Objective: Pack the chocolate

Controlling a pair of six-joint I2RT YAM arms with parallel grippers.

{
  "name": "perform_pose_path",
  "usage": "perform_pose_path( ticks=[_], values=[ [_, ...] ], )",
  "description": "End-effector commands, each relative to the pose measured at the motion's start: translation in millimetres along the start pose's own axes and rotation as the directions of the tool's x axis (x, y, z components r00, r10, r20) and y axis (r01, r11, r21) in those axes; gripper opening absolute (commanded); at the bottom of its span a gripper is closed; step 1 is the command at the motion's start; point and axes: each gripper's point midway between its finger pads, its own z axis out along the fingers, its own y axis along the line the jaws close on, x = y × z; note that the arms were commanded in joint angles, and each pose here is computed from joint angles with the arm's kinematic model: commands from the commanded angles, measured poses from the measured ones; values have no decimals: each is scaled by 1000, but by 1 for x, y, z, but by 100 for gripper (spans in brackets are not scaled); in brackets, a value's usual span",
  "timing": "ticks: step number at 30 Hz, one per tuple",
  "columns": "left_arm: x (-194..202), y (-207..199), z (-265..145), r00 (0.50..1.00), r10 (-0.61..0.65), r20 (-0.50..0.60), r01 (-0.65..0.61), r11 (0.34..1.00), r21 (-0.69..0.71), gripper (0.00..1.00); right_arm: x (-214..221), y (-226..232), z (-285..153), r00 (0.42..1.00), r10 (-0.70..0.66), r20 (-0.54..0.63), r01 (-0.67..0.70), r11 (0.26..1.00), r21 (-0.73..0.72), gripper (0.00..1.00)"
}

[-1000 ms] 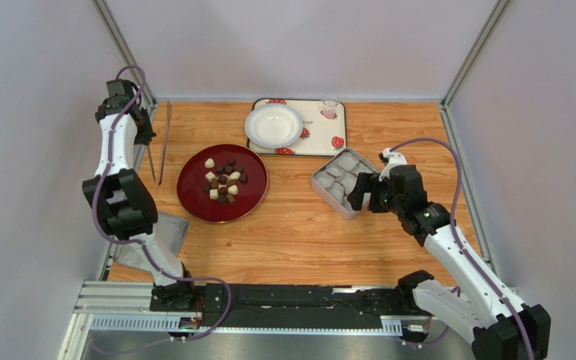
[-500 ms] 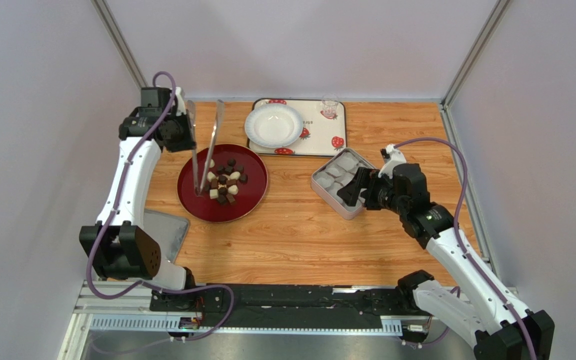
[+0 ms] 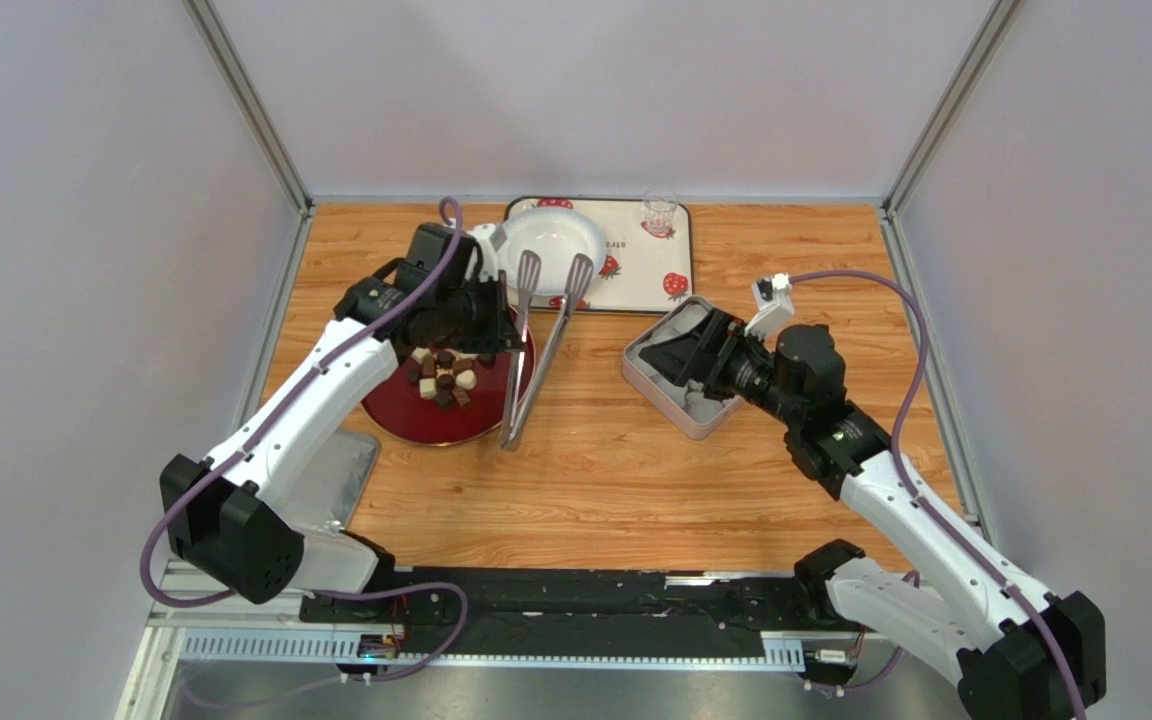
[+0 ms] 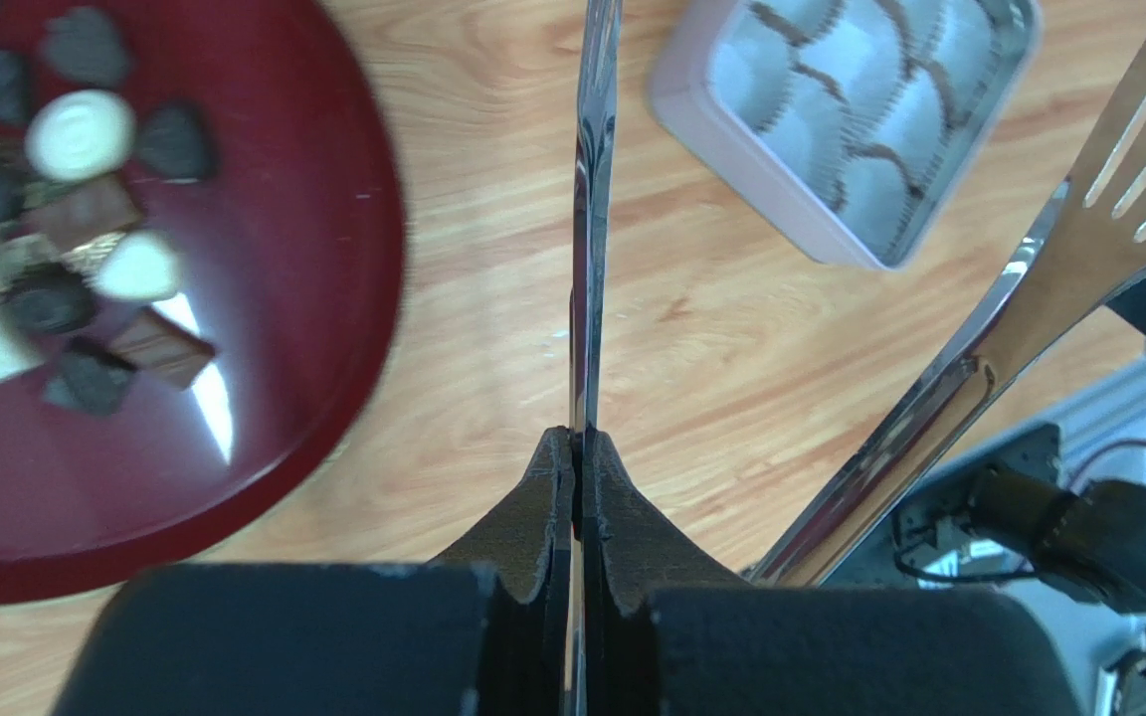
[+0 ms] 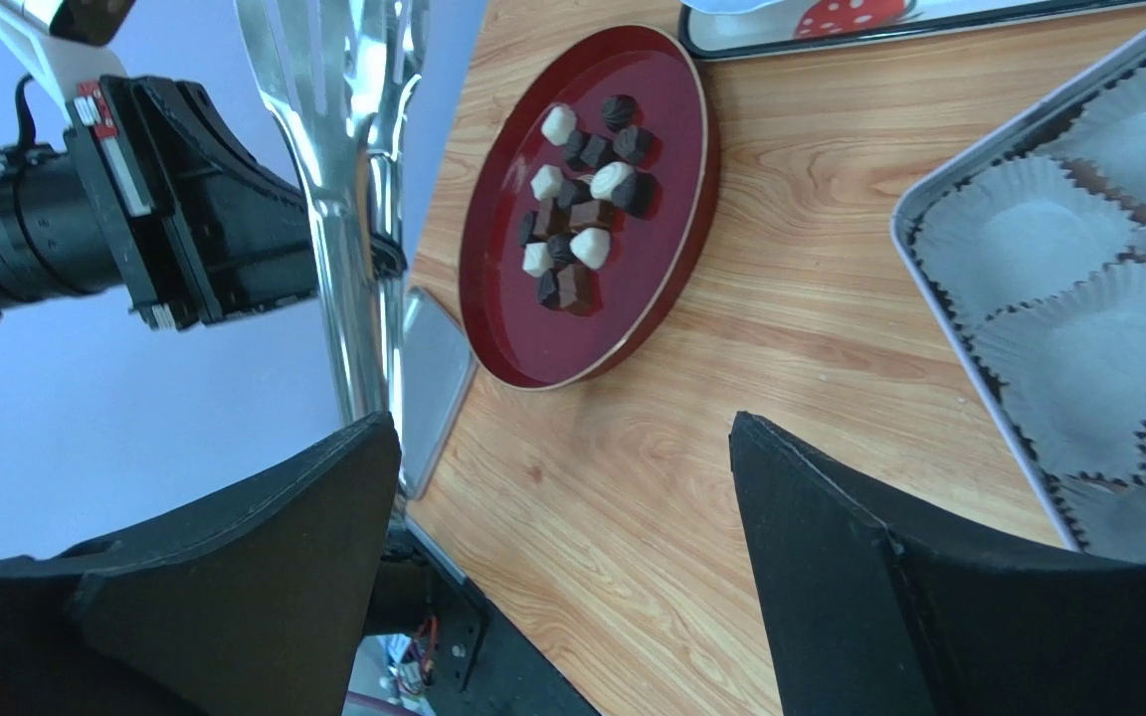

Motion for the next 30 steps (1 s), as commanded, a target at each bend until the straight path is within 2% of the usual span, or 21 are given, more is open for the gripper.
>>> perform_pose_path(
  ticks=[1, 6, 18, 30],
  values=[
    [-8, -36, 4, 999, -5, 52, 1, 997, 76, 0, -17, 31, 9, 997, 52, 64, -44, 992, -115, 85],
    [-5, -61, 12, 998, 33, 58, -38, 995, 97, 0, -8, 35, 21, 998, 56, 40, -51, 991, -121, 84],
    [3, -90, 30, 994, 101, 32, -104, 989, 104, 0, -1, 43, 41, 996, 88, 17, -84, 984, -160, 78],
    [12, -102, 40, 992, 125, 8, -125, 986, 114, 0, 5, 43, 45, 994, 106, 3, -104, 980, -168, 53]
  ],
)
